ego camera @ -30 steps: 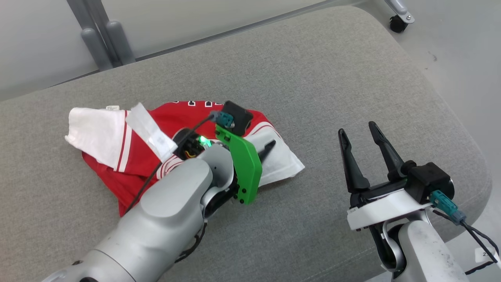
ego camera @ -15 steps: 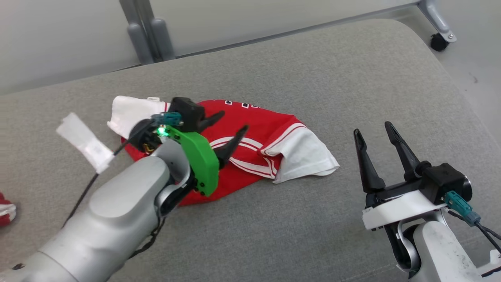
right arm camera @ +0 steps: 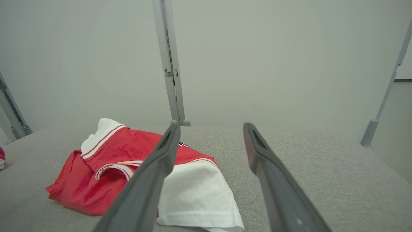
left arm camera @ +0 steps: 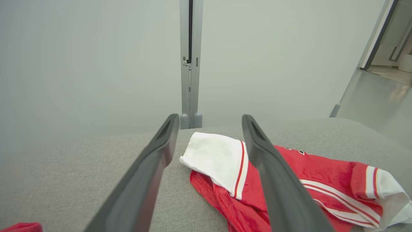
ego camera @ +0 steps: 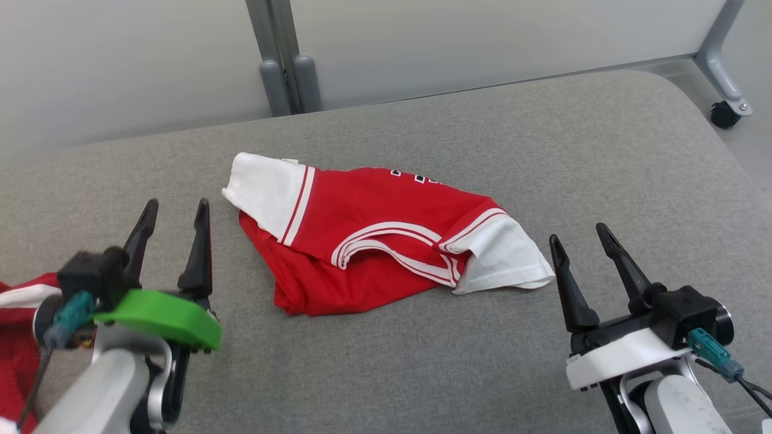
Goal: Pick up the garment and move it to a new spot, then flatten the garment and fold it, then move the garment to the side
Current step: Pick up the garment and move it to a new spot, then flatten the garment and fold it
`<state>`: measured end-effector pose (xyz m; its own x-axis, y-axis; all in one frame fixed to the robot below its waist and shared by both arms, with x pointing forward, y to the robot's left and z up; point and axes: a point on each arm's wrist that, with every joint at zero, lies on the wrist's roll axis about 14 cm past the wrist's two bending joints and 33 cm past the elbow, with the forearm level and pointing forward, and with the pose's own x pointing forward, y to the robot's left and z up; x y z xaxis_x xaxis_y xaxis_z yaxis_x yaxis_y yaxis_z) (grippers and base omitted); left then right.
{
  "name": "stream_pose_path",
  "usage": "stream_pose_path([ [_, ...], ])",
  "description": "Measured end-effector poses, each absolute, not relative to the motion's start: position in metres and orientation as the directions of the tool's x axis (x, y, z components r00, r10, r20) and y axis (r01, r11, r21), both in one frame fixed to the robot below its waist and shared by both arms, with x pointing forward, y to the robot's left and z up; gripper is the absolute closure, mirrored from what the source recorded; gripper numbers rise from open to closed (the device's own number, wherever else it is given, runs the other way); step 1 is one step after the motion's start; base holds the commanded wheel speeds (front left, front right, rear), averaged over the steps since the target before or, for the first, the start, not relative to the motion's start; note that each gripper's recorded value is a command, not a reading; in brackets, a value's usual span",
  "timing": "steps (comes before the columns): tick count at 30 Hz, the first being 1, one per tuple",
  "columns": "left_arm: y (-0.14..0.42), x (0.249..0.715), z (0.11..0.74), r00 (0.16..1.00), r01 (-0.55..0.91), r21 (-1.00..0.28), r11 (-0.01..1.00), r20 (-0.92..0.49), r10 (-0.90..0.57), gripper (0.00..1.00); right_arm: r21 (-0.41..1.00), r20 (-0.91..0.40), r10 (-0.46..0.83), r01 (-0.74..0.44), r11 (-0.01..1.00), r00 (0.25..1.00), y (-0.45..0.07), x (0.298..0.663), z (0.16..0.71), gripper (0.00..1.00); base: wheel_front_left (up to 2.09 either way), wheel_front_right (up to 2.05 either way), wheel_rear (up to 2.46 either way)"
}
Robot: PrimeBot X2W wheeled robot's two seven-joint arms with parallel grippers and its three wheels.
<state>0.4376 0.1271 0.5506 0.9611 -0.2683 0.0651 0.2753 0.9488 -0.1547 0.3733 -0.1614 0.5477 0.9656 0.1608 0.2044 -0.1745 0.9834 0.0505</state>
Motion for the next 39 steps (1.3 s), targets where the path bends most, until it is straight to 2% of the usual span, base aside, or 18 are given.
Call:
stream_pose_path([
  [6,0.156,0.401,0.539,0.987,0.142,-0.146,0.979,0.096,-0.129,0.0,0.062,0.191,0.15,-0.164,0.984,0.97,-0.163,0.367,0.542,0.0,0.0,0.0,0.0],
  [12,0.162,0.378,0.522,0.992,0.102,-0.14,0.985,0.083,-0.091,0.0,0.06,0.213,0.126,-0.142,0.988,0.969,-0.171,0.365,0.549,0.0,0.0,0.0,0.0],
  [18,0.158,0.366,0.51,0.992,0.118,-0.148,0.982,0.068,-0.109,0.0,0.057,0.216,0.096,-0.111,0.992,0.972,-0.182,0.361,0.55,0.0,0.0,0.0,0.0],
  [39,0.158,0.363,0.501,0.991,0.129,-0.127,0.984,0.064,-0.121,0.0,0.041,0.199,0.151,-0.162,0.986,0.968,-0.168,0.362,0.545,0.0,0.0,0.0,0.0],
])
